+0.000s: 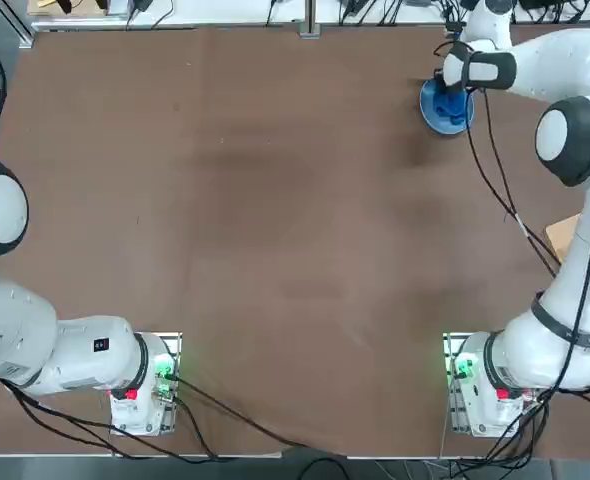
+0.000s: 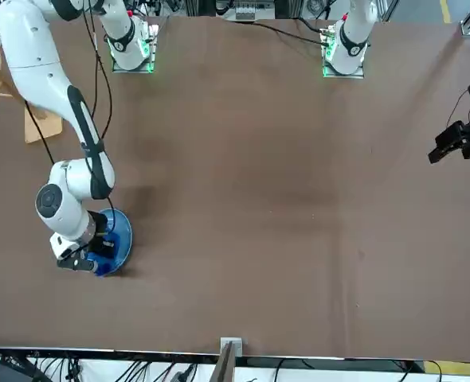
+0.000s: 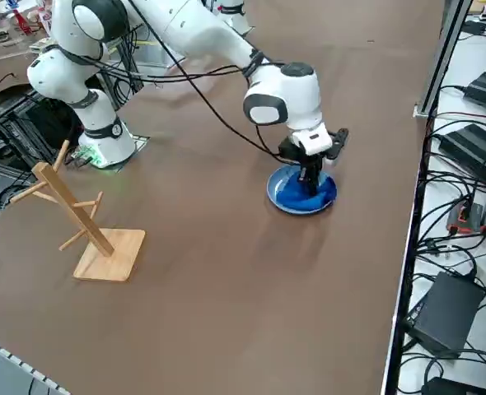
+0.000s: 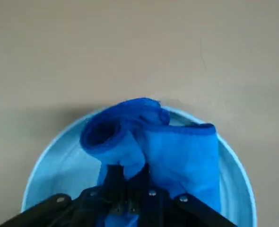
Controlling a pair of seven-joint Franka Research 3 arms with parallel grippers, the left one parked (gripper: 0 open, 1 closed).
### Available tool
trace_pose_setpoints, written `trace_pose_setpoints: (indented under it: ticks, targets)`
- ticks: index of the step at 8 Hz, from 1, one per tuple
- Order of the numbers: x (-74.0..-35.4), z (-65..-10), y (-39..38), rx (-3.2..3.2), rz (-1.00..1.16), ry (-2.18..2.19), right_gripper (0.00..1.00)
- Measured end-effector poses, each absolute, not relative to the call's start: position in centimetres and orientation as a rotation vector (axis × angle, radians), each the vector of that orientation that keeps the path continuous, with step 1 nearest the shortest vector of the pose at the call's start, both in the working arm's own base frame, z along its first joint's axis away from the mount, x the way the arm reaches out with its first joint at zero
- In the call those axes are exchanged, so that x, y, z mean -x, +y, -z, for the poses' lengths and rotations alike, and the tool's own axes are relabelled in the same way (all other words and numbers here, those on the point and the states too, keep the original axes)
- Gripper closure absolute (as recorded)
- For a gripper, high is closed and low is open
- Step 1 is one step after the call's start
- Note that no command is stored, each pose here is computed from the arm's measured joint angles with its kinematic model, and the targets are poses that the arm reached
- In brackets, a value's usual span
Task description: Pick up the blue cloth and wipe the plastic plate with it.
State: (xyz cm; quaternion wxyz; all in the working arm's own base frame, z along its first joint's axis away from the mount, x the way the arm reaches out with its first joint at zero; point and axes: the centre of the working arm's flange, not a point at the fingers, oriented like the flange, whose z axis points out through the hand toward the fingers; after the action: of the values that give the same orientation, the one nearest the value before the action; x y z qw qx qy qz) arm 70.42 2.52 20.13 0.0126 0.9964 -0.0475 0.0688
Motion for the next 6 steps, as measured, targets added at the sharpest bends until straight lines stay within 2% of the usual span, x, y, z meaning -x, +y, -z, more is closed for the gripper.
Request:
trace_pose_setpoints:
  ticks: [6]
  targets:
    - [-69.9, -20.2, 5.8, -3.121, -0.148, -0.215, 0.96]
